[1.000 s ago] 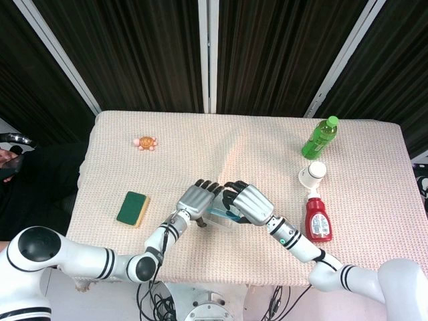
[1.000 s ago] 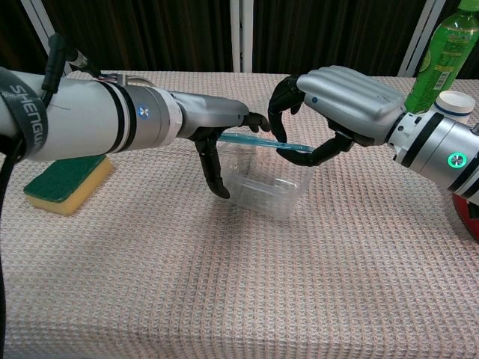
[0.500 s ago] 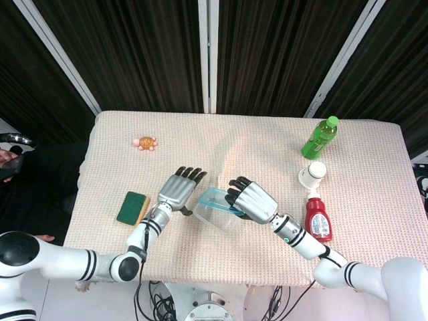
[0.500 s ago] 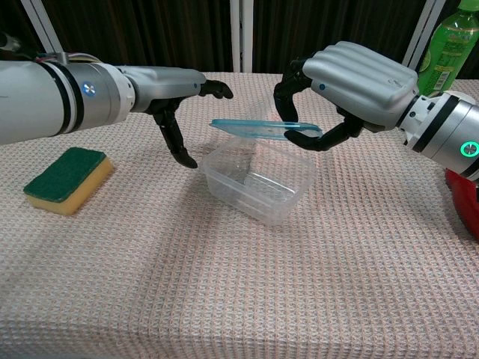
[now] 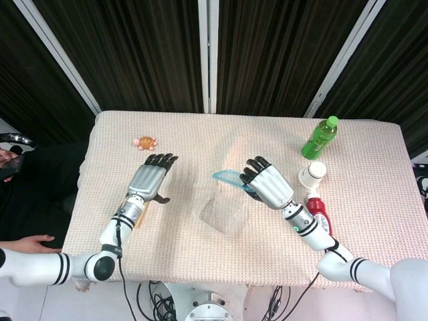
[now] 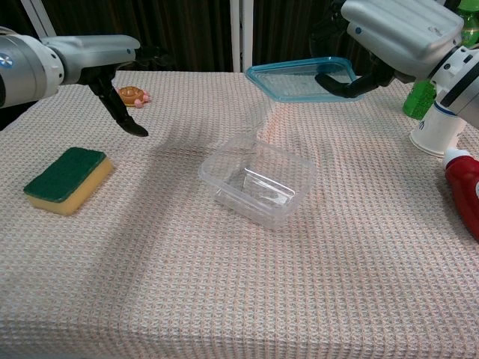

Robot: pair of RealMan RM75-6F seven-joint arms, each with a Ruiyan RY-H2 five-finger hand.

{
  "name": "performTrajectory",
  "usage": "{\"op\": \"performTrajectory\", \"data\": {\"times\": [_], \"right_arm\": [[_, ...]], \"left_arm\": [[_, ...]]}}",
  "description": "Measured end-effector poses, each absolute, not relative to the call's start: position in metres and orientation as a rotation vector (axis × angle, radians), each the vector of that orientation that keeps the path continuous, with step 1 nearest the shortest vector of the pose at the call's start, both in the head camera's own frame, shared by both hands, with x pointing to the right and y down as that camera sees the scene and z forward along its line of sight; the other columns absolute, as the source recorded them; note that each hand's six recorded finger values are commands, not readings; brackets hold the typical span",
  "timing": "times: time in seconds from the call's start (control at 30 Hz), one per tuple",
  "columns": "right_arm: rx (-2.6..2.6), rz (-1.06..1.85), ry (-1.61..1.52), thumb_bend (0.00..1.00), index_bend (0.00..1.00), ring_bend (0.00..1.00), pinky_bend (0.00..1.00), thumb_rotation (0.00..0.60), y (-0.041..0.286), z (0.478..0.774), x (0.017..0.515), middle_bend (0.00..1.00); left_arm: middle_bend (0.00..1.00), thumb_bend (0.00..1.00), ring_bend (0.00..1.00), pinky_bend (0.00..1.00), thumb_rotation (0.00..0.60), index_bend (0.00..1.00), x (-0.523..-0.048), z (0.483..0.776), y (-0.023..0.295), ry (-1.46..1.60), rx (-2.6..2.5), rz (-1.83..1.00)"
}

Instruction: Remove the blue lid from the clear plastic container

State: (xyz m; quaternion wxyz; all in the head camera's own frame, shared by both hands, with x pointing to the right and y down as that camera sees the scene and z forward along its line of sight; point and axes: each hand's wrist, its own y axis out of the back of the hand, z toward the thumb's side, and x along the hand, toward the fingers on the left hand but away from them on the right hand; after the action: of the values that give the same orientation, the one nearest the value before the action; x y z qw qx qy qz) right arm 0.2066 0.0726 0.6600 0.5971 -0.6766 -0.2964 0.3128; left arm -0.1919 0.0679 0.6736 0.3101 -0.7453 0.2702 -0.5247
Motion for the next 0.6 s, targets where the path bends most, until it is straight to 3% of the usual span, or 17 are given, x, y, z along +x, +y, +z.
{"op": "performTrajectory", "data": {"times": [0.2, 0.27, 0.37, 0.43, 0.53, 0.6], "right_arm": [[-1.502, 0.843, -0.678, 0.63, 0.86, 0.34, 0.35, 0.600, 0.054, 0.673, 0.232, 0.55], [-1.484, 0.899, -0.660, 0.63, 0.79, 0.31, 0.34, 0.600, 0.049, 0.681, 0.239, 0.52], [-1.483, 1.002, -0.627, 0.59, 0.61, 0.22, 0.28, 0.600, 0.043, 0.700, 0.247, 0.43], [-1.499, 1.071, -0.607, 0.52, 0.47, 0.17, 0.24, 0.600, 0.043, 0.713, 0.249, 0.37], [-1.533, 1.137, -0.580, 0.33, 0.12, 0.04, 0.10, 0.600, 0.047, 0.725, 0.249, 0.21], [-1.570, 1.158, -0.564, 0.21, 0.00, 0.00, 0.01, 0.600, 0.052, 0.728, 0.245, 0.08]], "left_arm": [[0.01, 0.13, 0.00, 0.05, 0.600, 0.00, -0.226, 0.661, 0.064, 0.814, -1.934, -1.388], [0.01, 0.12, 0.00, 0.05, 0.600, 0.00, -0.237, 0.657, 0.064, 0.848, -1.920, -1.390], [0.01, 0.13, 0.00, 0.05, 0.600, 0.00, -0.253, 0.652, 0.067, 0.880, -1.885, -1.394], [0.01, 0.13, 0.00, 0.05, 0.600, 0.00, -0.262, 0.651, 0.071, 0.892, -1.867, -1.404], [0.01, 0.12, 0.00, 0.05, 0.600, 0.00, -0.273, 0.653, 0.077, 0.906, -1.862, -1.427], [0.01, 0.12, 0.00, 0.05, 0.600, 0.00, -0.280, 0.652, 0.078, 0.923, -1.861, -1.435]]}}
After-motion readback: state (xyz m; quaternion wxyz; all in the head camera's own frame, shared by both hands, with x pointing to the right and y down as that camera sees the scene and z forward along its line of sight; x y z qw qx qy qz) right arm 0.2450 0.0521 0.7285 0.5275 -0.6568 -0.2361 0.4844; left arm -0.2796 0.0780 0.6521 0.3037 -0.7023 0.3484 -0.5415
